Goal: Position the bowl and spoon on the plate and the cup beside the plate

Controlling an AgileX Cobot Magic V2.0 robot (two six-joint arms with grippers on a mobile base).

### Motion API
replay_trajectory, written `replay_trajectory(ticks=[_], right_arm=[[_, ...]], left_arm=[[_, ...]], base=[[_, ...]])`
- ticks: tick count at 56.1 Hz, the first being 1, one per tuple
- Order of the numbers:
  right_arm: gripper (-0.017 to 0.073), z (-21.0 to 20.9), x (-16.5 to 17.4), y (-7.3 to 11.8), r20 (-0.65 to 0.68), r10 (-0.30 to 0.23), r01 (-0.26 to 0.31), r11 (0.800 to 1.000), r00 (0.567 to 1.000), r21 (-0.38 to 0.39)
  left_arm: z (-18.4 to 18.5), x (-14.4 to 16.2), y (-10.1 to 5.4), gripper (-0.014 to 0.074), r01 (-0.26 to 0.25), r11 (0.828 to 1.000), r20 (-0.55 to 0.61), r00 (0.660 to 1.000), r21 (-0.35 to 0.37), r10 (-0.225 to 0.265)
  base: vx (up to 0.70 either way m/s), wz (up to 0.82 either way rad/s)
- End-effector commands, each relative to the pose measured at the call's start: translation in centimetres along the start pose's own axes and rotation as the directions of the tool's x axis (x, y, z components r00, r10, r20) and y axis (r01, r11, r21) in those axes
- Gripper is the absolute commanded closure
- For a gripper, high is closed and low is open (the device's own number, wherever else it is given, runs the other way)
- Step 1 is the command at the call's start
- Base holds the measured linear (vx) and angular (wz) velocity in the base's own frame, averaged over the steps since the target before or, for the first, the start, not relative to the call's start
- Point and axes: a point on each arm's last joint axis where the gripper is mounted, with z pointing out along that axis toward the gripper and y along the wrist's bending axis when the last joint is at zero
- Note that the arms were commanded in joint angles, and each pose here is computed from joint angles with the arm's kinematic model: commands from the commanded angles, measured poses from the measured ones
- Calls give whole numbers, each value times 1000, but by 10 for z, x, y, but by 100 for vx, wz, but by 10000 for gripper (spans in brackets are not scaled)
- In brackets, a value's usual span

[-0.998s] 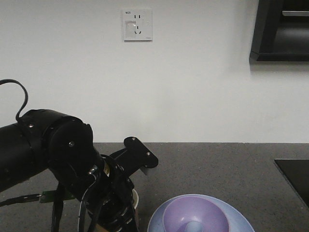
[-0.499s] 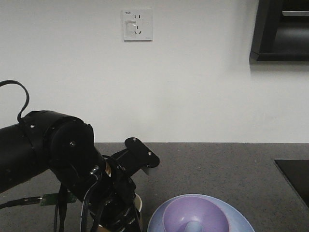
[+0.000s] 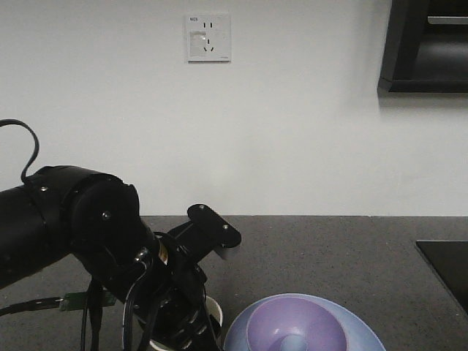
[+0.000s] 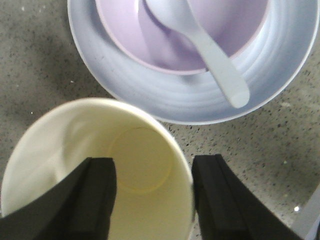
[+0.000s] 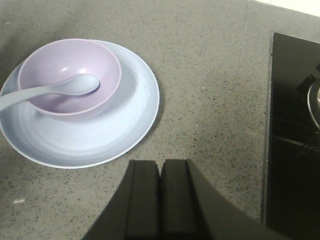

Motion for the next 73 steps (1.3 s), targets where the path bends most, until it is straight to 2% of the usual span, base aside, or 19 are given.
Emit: replay_trajectory(ticks=[1,25,34,40,45,46,48,53,57,60,61,62,63,64,71,73], right_arm=[[568,-5,-11,-1,88,-9,8,1000,996,11],[568,-5,-11,-1,87,-5,4,1000,996,11],[568,-5,-11,-1,87,-5,4,1000,996,11],[568,-5,-11,-1,88,-5,4,1000,996,11],[568,-5,-12,-1,97,1,-1,1000,995,3],[568,-5,-12,0,98,3,-3,1000,995,1],[568,-6,-13,0,109,1,-1,1000,994,-3],[568,-9,-16,2,158,12,-8,1000,987,-22],[568,-13,-17,3,223,25,-18,999,975,-33],[568,-13,-13,4,275,39,-28,999,961,-42],[568,-13,-12,4,291,43,-32,998,956,-45],[568,-14,-9,5,315,52,-38,998,948,-51],[568,-15,-7,6,344,60,-43,997,937,-57],[568,-13,-4,6,353,66,-47,997,933,-61],[568,-8,19,10,464,80,-49,996,882,-77],[568,-7,25,11,493,86,-53,995,866,-80]], left_arm=[[-35,-8,-10,122,7,1000,147,989,10,-8],[-62,-2,-16,122,-4,1000,199,980,3,3],[-91,3,-22,151,-14,1000,294,956,-24,20],[-125,8,-28,274,-15,998,433,900,-66,42],[-158,17,-33,460,-11,993,553,830,-116,74],[-166,20,-34,531,-10,992,579,811,-130,84],[-176,24,-36,601,-7,988,612,784,-154,101],[-194,42,-39,602,19,979,667,734,-203,124],[-192,63,-39,599,62,972,681,724,-225,111],[-177,80,-38,599,86,968,677,729,-238,101],[-177,86,-39,599,96,966,693,713,-242,103],[-169,92,-39,598,101,965,687,720,-240,96],[-169,98,-40,598,110,964,708,699,-243,99],[-160,104,-39,598,115,965,707,702,-238,90],[-136,141,-43,597,189,966,803,595,-178,31],[-132,150,-44,597,211,965,836,549,-153,13]], base=[[0,0],[0,0],[0,0],[0,0],[0,0],[0,0],[0,0],[0,0],[0,0],[0,0],[0,0],[0,0],[0,0],[0,0],[0,0],[0,0]])
